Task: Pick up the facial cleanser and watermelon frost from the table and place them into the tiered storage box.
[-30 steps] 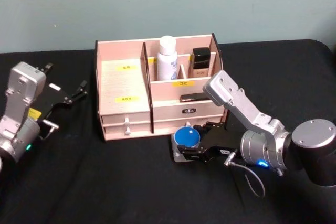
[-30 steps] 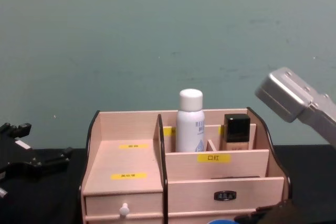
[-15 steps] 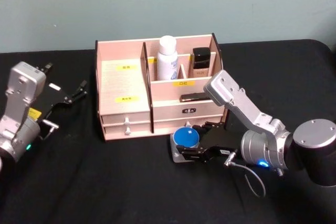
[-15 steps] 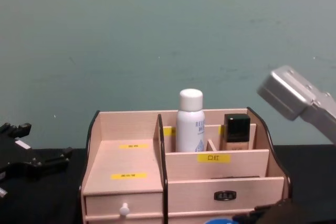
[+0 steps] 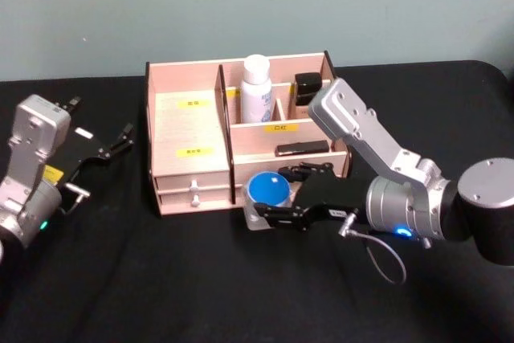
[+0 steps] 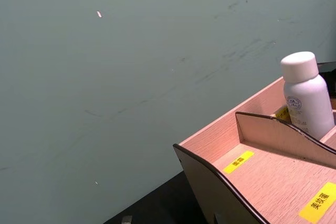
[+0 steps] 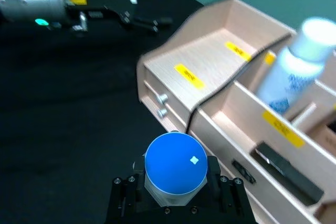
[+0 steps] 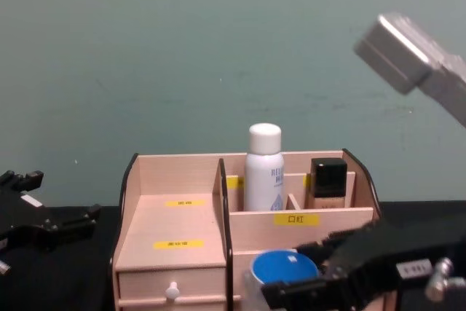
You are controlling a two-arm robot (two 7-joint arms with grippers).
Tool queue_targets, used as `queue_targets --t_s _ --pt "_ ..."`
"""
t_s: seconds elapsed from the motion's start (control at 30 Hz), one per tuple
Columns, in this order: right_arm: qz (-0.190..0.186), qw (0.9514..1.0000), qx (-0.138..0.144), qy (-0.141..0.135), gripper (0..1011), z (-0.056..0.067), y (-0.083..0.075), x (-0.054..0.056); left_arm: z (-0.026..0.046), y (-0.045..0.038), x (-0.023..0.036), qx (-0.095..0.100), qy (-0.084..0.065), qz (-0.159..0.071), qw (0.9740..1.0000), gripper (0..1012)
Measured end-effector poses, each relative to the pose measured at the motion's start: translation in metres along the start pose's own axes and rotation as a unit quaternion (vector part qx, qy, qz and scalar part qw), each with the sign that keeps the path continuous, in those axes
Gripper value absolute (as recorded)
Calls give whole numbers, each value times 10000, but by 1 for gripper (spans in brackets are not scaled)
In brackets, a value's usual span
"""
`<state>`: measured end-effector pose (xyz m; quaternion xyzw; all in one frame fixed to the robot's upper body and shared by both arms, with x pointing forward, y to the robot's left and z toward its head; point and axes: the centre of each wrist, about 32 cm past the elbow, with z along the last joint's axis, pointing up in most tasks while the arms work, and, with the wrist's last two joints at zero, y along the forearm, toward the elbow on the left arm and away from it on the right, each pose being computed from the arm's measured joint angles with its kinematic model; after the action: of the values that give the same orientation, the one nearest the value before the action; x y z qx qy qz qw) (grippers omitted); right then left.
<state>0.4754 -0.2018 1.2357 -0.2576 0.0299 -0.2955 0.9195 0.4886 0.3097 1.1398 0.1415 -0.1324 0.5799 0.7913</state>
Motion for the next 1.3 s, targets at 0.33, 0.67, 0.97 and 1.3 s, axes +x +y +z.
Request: queue_targets --t_s 0.33,0.67,0.97,1.3 --pt "254 9990 278 -247 712 309 80 -57 0 0 0 0 0 0 10000 1010" --pt "310 9984 320 -353 711 509 337 -36 0 0 0 0 0 0 10000 1009" --pt "184 9985 310 -417 711 679 559 61 0 0 0 0 0 0 10000 1010" --pt "-29 9987 262 -439 711 782 754 219 0 0 0 0 0 0 10000 1010"
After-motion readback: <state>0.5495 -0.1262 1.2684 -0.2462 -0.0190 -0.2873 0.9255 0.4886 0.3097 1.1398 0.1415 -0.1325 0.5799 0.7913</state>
